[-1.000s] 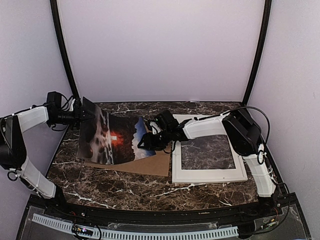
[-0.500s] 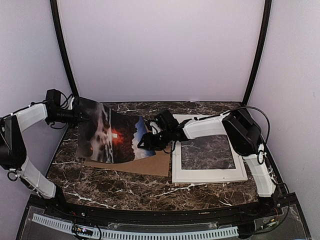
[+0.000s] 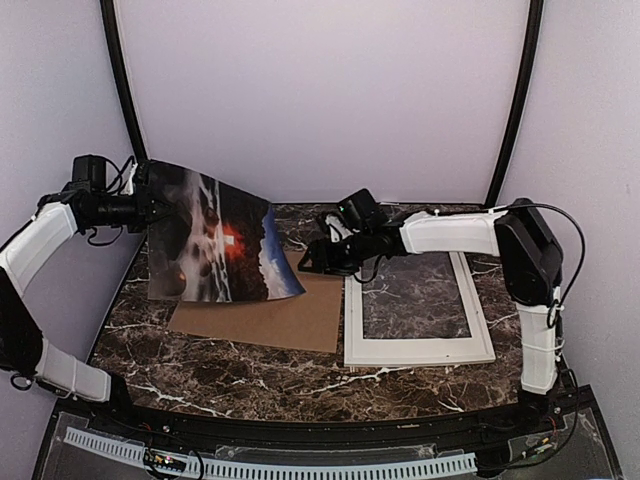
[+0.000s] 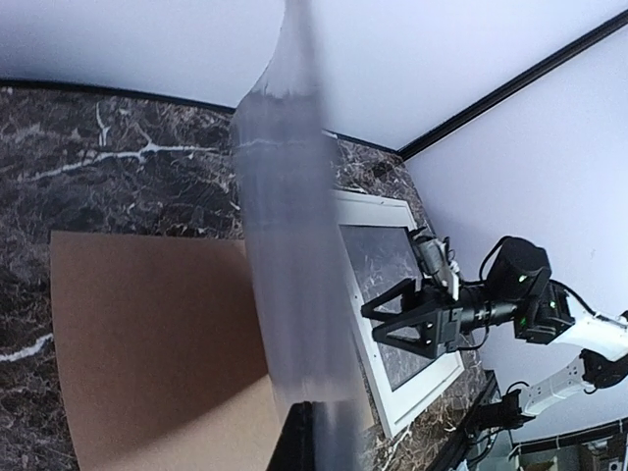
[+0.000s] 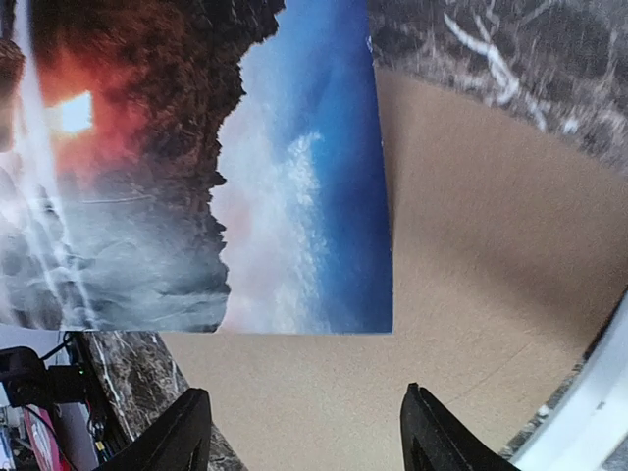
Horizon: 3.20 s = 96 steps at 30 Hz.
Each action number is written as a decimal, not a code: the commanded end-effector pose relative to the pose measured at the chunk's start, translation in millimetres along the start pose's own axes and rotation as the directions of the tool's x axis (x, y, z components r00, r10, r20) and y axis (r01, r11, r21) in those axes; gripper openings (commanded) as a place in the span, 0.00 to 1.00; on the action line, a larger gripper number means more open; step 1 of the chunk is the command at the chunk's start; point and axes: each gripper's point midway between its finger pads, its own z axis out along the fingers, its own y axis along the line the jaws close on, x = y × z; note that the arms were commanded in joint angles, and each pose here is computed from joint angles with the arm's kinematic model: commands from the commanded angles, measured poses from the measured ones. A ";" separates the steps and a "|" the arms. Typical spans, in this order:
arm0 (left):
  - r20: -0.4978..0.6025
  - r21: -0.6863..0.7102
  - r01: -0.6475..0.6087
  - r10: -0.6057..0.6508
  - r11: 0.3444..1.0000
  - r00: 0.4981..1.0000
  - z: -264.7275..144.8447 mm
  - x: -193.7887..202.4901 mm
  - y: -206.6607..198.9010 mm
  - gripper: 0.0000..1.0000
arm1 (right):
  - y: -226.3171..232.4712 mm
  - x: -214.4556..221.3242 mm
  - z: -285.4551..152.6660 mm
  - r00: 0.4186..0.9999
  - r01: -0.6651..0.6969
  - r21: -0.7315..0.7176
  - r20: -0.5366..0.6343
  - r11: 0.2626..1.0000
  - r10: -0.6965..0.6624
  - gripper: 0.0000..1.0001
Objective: Put the photo into the frame
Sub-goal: Pick up the photo from the backboard, then turn over the photo, then pass from the left arm to the right
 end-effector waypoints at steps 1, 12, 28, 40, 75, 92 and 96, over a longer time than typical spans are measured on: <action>0.113 -0.060 -0.157 0.163 0.986 0.980 -24.2 -31.2 -37.5 0.00 | 17.4 -37.4 -48.9 0.991 0.065 0.008 0.116 0.998 -0.066 0.67; 0.159 -0.400 -0.390 0.482 0.829 0.862 -61.9 -77.1 -88.3 0.00 | 3.1 -43.5 -74.8 0.990 0.016 0.053 0.138 0.998 -0.023 0.68; -0.386 -0.409 -0.780 0.685 0.473 0.618 94.4 51.3 -110.1 0.00 | -41.1 -60.1 -148.1 0.957 -0.169 -0.027 0.235 0.985 0.171 0.72; -0.488 -0.292 -0.818 0.658 0.497 0.574 171.0 170.1 -123.6 0.00 | -56.6 -32.3 -143.2 0.935 -0.298 -0.163 0.148 0.941 0.321 0.78; -0.605 -0.201 -0.903 0.678 0.379 0.419 197.0 276.6 -118.1 0.00 | -92.0 42.9 -101.1 0.888 -0.461 -0.122 -0.063 0.879 0.456 0.74; -0.591 -0.189 -0.899 0.685 0.395 0.426 203.0 283.6 -122.8 0.00 | -67.4 51.6 -83.6 0.856 -0.517 -0.223 -0.111 0.826 0.506 0.73; -0.592 -0.187 -0.898 0.684 0.397 0.426 203.1 285.5 -122.1 0.00 | -62.7 45.9 -80.2 0.847 -0.529 -0.251 -0.107 0.810 0.520 0.73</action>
